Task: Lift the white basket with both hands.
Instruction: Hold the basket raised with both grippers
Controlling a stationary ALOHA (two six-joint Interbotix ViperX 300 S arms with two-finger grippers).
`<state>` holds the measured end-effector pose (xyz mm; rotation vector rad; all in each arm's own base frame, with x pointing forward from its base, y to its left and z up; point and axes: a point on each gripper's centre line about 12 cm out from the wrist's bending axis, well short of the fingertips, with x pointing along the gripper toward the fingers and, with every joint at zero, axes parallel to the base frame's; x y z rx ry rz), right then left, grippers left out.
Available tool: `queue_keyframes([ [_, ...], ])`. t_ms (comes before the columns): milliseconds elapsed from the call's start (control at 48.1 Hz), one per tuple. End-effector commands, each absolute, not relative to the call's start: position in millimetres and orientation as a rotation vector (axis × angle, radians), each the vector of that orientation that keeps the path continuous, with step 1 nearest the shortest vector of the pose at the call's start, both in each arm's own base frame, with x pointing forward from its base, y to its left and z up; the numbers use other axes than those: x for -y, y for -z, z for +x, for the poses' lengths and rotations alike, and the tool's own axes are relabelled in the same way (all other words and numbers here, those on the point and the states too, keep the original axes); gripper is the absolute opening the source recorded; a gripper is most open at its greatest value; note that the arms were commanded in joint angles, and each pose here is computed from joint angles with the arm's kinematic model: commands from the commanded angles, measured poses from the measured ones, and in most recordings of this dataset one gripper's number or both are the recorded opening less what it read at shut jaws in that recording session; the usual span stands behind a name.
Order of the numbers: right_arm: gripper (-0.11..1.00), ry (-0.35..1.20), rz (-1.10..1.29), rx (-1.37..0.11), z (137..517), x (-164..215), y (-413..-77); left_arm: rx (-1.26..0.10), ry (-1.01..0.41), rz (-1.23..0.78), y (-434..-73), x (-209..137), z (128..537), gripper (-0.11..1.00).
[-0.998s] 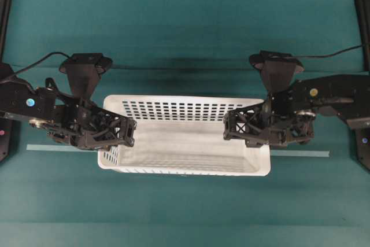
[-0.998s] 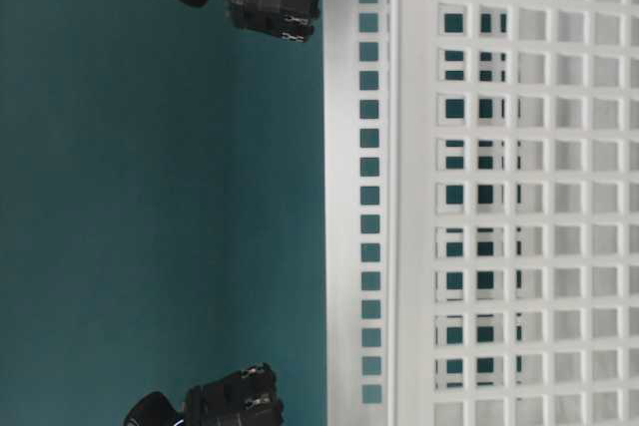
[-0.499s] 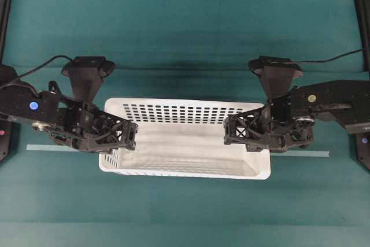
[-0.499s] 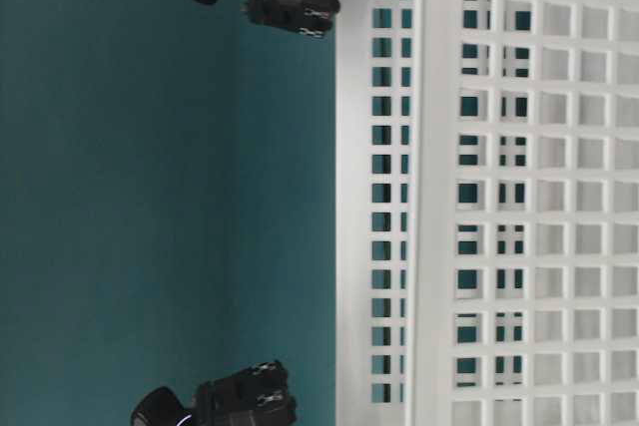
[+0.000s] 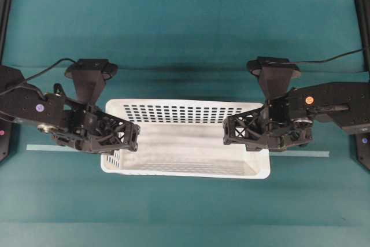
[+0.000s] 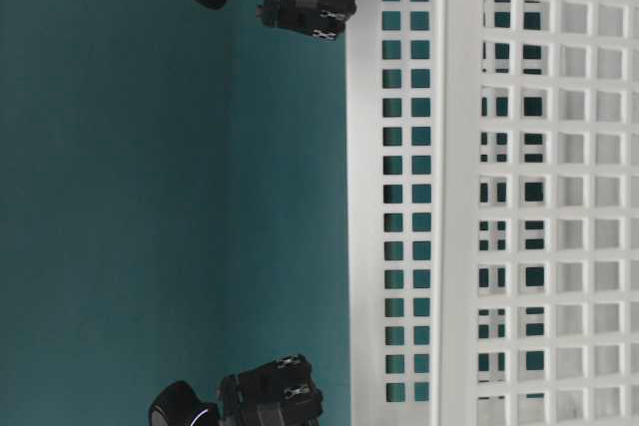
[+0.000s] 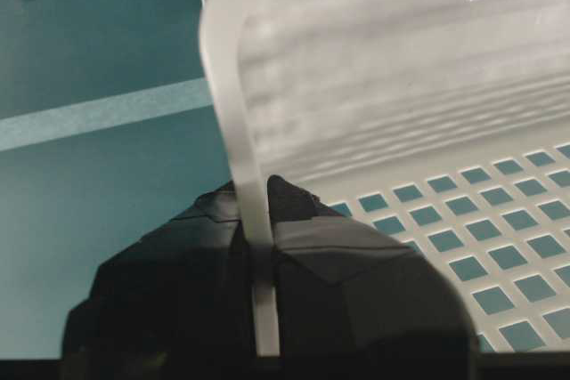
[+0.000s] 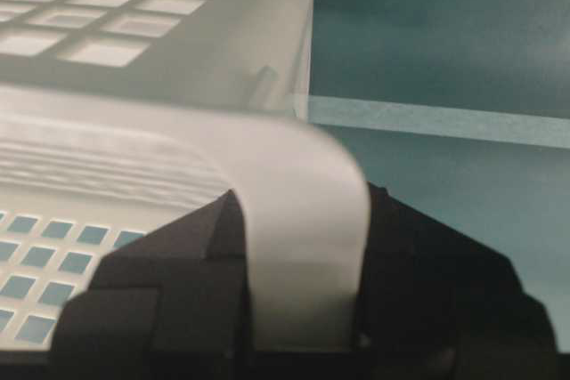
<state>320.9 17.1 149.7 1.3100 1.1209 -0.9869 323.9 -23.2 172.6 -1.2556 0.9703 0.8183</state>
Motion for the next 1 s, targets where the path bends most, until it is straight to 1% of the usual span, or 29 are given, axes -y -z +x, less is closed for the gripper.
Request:
queue_keyframes([
  [0,0.16,0.955,1.274,-1.131,324.6,-23.8,-148.8,-0.958,-0.787,-1.242,-177.4,25.9,327.1,-0.03],
  [187,0.16,0.949,1.271,-1.132,329.4,-26.0,-146.4,-0.962,-0.787,-1.239,-176.5,26.8,325.7,-0.03],
  [478,0.16,0.955,1.25,-1.148,325.2,-25.9,-140.7,-0.975,-0.795,-1.23,-170.3,27.3,325.7,-0.03],
  [852,0.16,0.928,1.224,-1.129,327.2,-21.1,-140.5,-0.95,-0.77,-1.243,-168.6,27.3,329.3,-0.03],
  [915,0.19,0.913,1.21,-1.131,327.7,-20.6,-140.6,-0.95,-0.769,-1.241,-168.3,27.7,329.1,-0.01],
  [977,0.24,0.899,1.204,-1.13,328.6,-20.7,-140.9,-0.952,-0.77,-1.242,-167.8,27.7,328.7,0.03],
])
